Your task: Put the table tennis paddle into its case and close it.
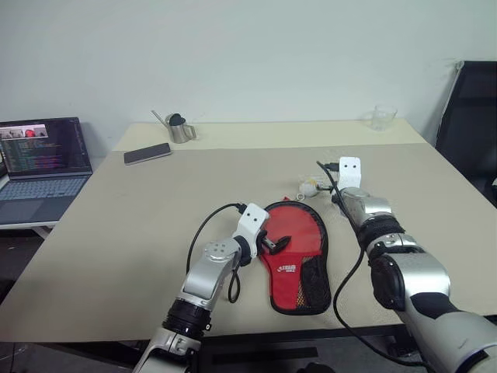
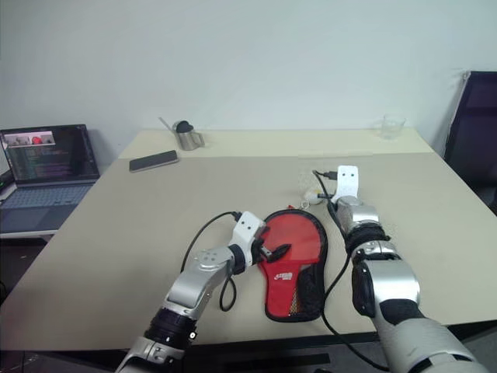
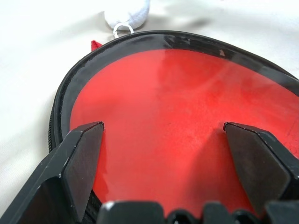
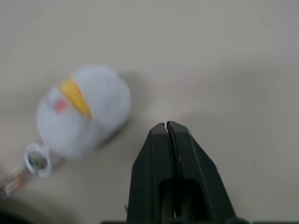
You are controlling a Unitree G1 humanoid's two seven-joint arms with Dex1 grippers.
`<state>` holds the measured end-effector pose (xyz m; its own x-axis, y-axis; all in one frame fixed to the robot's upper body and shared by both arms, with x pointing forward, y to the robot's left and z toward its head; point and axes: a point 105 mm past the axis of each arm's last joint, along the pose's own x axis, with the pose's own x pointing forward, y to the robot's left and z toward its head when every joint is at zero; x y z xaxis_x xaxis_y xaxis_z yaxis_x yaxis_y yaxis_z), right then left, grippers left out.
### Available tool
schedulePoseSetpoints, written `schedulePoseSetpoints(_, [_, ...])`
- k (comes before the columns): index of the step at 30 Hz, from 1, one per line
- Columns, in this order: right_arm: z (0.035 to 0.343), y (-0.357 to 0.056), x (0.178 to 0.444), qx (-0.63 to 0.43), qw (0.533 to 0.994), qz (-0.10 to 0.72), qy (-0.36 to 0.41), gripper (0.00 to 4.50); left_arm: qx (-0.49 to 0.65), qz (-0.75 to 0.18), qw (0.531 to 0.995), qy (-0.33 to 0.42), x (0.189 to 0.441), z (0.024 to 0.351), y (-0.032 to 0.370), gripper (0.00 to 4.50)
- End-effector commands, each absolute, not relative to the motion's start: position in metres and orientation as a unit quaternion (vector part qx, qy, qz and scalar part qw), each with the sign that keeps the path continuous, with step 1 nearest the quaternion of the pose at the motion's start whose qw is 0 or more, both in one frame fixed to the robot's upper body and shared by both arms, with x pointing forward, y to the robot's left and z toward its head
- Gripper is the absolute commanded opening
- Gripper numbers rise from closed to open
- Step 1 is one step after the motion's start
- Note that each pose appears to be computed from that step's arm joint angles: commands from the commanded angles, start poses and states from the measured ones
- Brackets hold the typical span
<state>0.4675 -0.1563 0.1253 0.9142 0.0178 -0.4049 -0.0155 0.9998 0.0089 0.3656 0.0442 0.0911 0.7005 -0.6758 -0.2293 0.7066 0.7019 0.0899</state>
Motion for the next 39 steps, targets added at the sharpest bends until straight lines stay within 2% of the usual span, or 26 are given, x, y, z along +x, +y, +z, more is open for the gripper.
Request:
schedulePoseSetpoints(1, [0.149, -0.137, 0.464, -0.002, 0.981, 0.072, 0.179, 0.02, 0.086, -0.394, 0.910, 0.089, 0.364, 0.090, 0.034, 4.50])
schedulePoseSetpoints(2, [0.153, -0.135, 0.464, 0.004, 0.982, 0.073, 0.172, 0.02, 0.087, -0.397, 0.910, 0.089, 0.364, 0.089, 0.033, 4.50])
schedulePoseSetpoints(5, [0.172, -0.133, 0.469, 0.042, 0.987, 0.068, 0.139, 0.60, 0.087, -0.399, 0.908, 0.090, 0.363, 0.089, 0.031, 4.50])
schedulePoseSetpoints(10, [0.186, -0.127, 0.475, 0.065, 0.989, 0.060, 0.120, 2.33, 0.087, -0.399, 0.908, 0.090, 0.364, 0.088, 0.032, 4.50])
schedulePoseSetpoints(16, [0.171, -0.115, 0.478, 0.102, 0.981, 0.042, 0.160, 4.42, 0.091, -0.394, 0.910, 0.089, 0.365, 0.089, 0.034, 4.50])
schedulePoseSetpoints(24, [0.157, -0.090, 0.476, 0.112, 0.974, 0.039, 0.194, 4.47, 0.088, -0.391, 0.912, 0.089, 0.365, 0.089, 0.035, 4.50])
schedulePoseSetpoints(39, [0.117, -0.070, 0.468, 0.088, 0.974, -0.001, 0.211, 4.47, 0.087, -0.386, 0.914, 0.088, 0.364, 0.089, 0.036, 4.50])
